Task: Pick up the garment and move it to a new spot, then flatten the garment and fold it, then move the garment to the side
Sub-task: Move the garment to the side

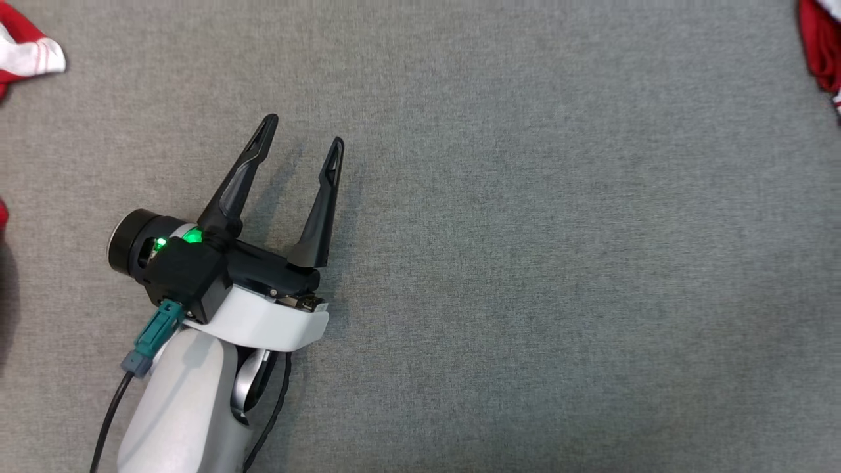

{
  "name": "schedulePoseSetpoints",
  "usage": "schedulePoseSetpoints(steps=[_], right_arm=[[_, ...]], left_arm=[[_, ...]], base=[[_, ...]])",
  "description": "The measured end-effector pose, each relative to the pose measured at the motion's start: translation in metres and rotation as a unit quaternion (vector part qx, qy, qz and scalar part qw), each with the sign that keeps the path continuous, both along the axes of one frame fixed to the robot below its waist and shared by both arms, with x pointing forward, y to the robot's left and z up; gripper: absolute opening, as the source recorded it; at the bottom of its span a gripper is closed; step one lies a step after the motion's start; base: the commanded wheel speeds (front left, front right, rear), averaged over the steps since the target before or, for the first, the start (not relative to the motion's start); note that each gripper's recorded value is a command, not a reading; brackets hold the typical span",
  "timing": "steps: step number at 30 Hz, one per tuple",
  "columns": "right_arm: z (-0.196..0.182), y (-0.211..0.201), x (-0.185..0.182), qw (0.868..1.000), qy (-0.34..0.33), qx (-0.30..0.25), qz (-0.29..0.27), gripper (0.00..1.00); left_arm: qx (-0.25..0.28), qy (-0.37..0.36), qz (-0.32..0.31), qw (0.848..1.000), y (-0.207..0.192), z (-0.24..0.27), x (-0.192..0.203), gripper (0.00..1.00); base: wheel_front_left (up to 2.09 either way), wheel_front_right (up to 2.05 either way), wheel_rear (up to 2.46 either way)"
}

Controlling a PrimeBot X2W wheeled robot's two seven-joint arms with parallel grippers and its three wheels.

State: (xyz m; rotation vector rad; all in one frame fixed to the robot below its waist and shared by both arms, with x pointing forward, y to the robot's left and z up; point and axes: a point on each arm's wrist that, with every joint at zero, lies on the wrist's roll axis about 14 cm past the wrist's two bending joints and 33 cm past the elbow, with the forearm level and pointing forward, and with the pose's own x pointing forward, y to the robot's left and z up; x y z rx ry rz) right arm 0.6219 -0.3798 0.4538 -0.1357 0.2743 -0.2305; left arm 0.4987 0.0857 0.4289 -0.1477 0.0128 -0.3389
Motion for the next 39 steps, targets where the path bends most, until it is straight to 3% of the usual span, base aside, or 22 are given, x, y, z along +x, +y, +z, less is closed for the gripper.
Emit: schedulePoseSetpoints(steps=[13,24,32,39], right_arm=[[0.073,0.052,-0.028,0.994,-0.081,0.020,0.068,1.00],[0.126,0.130,-0.092,0.971,-0.158,0.045,0.171,1.00],[0.130,0.164,-0.139,0.956,-0.193,0.081,0.207,1.00],[0.112,0.189,-0.176,0.947,-0.199,0.109,0.226,1.00]], left_arm=[[-0.010,-0.040,0.021,0.999,0.010,0.054,-0.027,1.00],[-0.023,-0.070,0.061,0.995,0.033,0.096,-0.074,1.00],[-0.030,-0.081,0.078,0.993,0.043,0.109,-0.100,1.00],[-0.034,-0.082,0.102,0.991,0.058,0.111,-0.113,1.00]], base=[[0.00,0.00,0.00],[0.00,0.00,0.00],[0.00,0.00,0.00],[0.00,0.00,0.00]])
